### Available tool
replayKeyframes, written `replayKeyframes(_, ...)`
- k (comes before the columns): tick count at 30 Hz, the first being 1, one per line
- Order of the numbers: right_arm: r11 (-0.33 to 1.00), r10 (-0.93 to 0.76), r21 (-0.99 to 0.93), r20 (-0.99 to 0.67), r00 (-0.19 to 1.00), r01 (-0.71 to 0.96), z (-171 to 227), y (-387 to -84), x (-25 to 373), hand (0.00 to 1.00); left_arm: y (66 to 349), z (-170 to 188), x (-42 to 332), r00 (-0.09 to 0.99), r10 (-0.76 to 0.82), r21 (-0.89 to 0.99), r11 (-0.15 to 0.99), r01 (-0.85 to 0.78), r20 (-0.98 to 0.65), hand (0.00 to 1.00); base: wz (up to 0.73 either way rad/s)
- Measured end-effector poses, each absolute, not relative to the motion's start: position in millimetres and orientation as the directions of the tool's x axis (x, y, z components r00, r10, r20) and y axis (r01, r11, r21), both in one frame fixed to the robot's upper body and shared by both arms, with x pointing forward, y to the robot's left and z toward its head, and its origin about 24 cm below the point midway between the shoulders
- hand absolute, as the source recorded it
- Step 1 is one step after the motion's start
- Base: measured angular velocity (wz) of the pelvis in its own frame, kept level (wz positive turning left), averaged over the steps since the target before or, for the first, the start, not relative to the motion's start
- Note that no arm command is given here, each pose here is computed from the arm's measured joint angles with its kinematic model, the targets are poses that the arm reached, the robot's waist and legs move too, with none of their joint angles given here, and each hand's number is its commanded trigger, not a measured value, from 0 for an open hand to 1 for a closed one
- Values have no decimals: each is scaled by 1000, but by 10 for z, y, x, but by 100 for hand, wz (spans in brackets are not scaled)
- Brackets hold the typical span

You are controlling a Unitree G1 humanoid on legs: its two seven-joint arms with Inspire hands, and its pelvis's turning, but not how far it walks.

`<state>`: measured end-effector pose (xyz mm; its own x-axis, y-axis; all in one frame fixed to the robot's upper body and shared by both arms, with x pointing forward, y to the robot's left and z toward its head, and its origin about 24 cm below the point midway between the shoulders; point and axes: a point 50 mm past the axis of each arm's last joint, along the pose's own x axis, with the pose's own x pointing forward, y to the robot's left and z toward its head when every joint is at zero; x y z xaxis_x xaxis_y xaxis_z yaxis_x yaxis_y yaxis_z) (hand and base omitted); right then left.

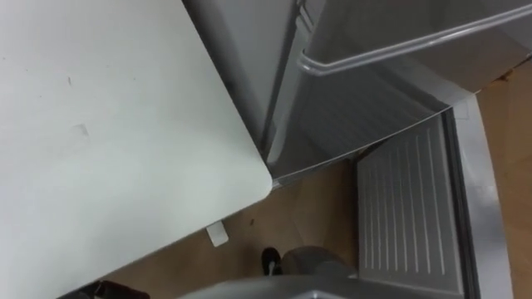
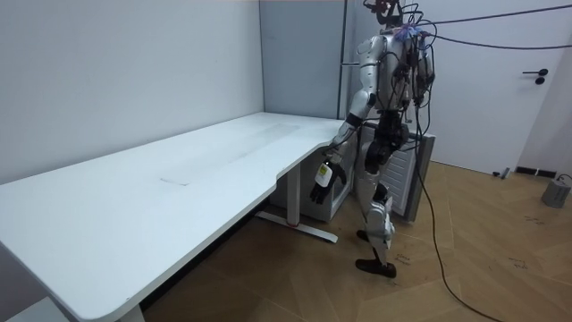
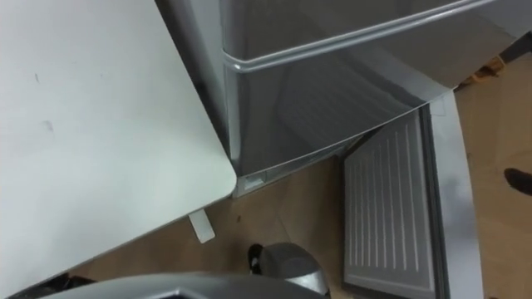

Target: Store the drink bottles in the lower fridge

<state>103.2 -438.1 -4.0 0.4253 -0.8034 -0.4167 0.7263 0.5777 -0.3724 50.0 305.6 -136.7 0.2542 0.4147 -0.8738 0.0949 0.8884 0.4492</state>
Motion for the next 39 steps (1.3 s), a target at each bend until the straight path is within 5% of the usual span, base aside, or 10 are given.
replayKeyframes(9,409,-744,-209,-640,192,888,-491,-4372,359,0,3087,-1345,420,252,427,458,885,81,-869,0,-2)
replayKeyframes(17,379,-649,-174,-750,127,909,-696,-4253,4,0,3111,-1371,311,204,433,459,883,102,-878,0,-3)
replayKeyframes(28,448,-489,-67,-853,182,891,-1011,-3869,-94,0,3046,-1394,533,237,370,409,901,146,-898,0,2)
replayKeyframes(39,694,-337,44,-862,378,718,-1187,-3537,452,0,2855,-1473,681,274,294,363,897,252,-916,0,6)
